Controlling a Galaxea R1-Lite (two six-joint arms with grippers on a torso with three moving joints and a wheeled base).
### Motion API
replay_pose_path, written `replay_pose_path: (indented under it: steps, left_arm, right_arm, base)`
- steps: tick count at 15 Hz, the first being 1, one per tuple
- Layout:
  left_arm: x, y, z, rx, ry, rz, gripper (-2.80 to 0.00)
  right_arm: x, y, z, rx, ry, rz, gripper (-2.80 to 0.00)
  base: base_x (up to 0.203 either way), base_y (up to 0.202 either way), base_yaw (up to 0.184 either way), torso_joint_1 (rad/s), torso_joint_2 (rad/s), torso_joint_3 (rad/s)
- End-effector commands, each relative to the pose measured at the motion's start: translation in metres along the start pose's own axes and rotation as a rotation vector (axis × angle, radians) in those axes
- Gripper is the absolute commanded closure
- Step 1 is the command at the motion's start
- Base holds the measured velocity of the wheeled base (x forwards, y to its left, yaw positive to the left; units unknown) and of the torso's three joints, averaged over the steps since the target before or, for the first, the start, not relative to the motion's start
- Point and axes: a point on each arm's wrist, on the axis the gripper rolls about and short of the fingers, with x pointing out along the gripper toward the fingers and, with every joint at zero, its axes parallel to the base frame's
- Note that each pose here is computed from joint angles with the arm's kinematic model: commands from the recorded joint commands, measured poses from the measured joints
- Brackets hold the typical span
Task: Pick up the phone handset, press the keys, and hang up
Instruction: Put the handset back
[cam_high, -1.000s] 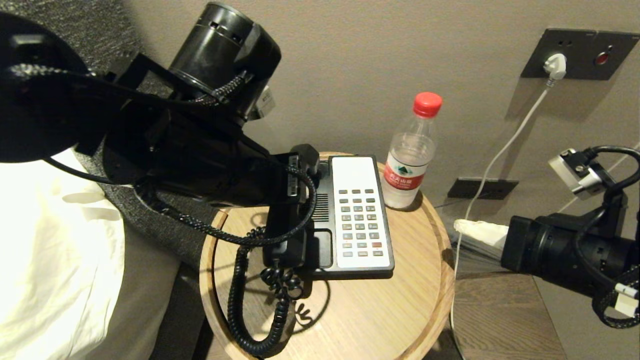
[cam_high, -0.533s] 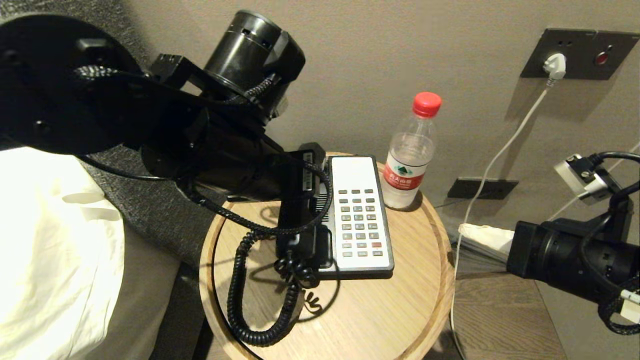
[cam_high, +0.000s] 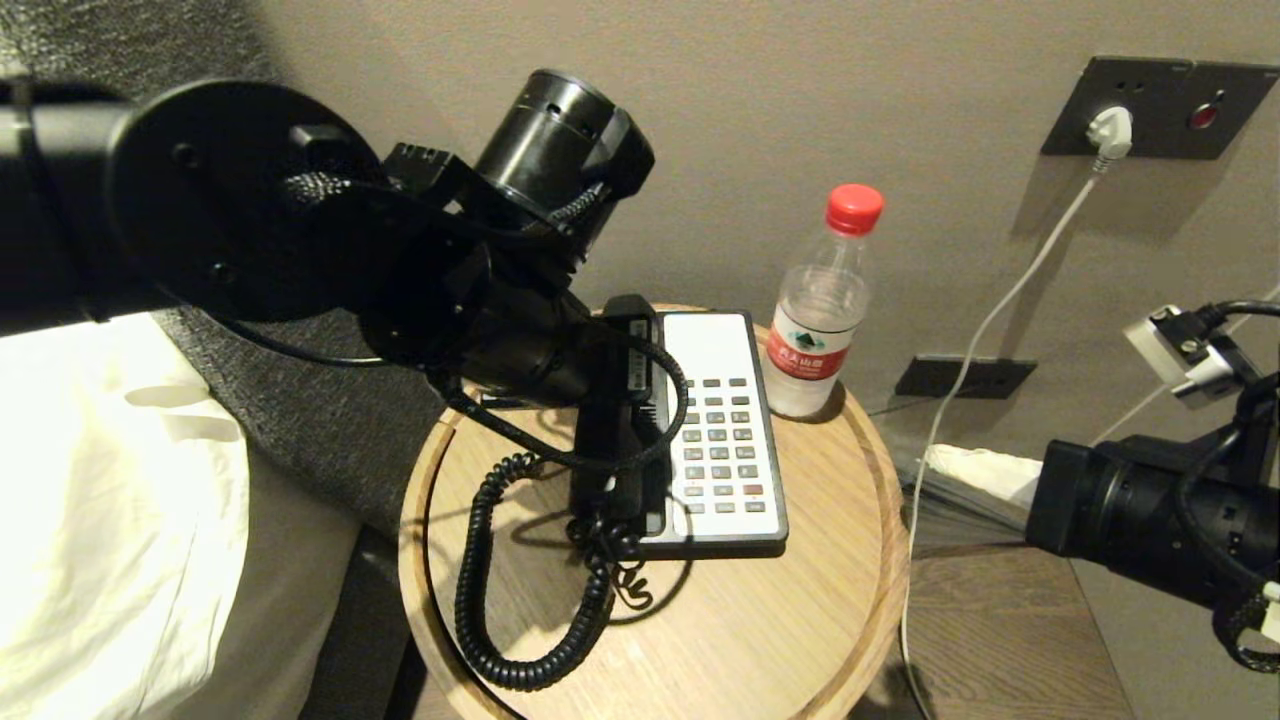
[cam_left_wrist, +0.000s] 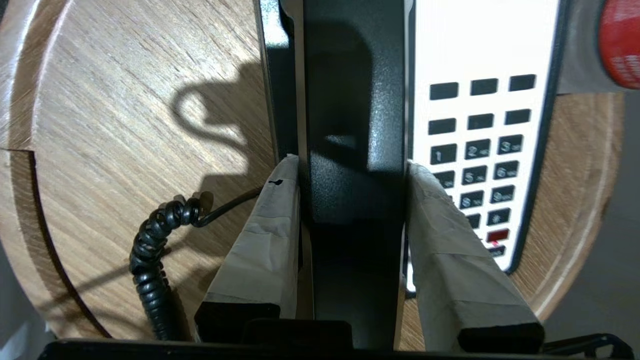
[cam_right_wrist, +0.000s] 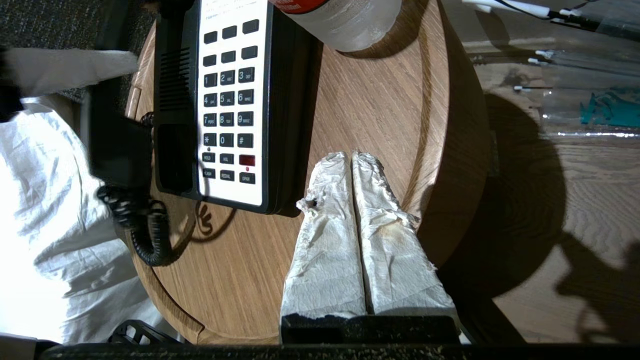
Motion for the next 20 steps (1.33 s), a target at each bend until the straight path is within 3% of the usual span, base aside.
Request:
replay_pose_path:
  steps: [1,20]
  left_arm:
    - [0.005,0.0,-0.001,0.001,0.01,0.014,0.0]
    - [0.02,0.0,-0.007,0.027,0.038,0.073,0.0]
  right_arm:
    - [-0.001,-0.001,0.0,0.004,-0.002,0.0,0.0]
    - [-0.004,-0.007,-0.007,0.006,0.012,-0.008,0.0]
  base:
    - [0.0,0.0,0.0,0.0,0.0,0.0]
    - [0.0,0.0,0.0,0.0,0.0,0.0]
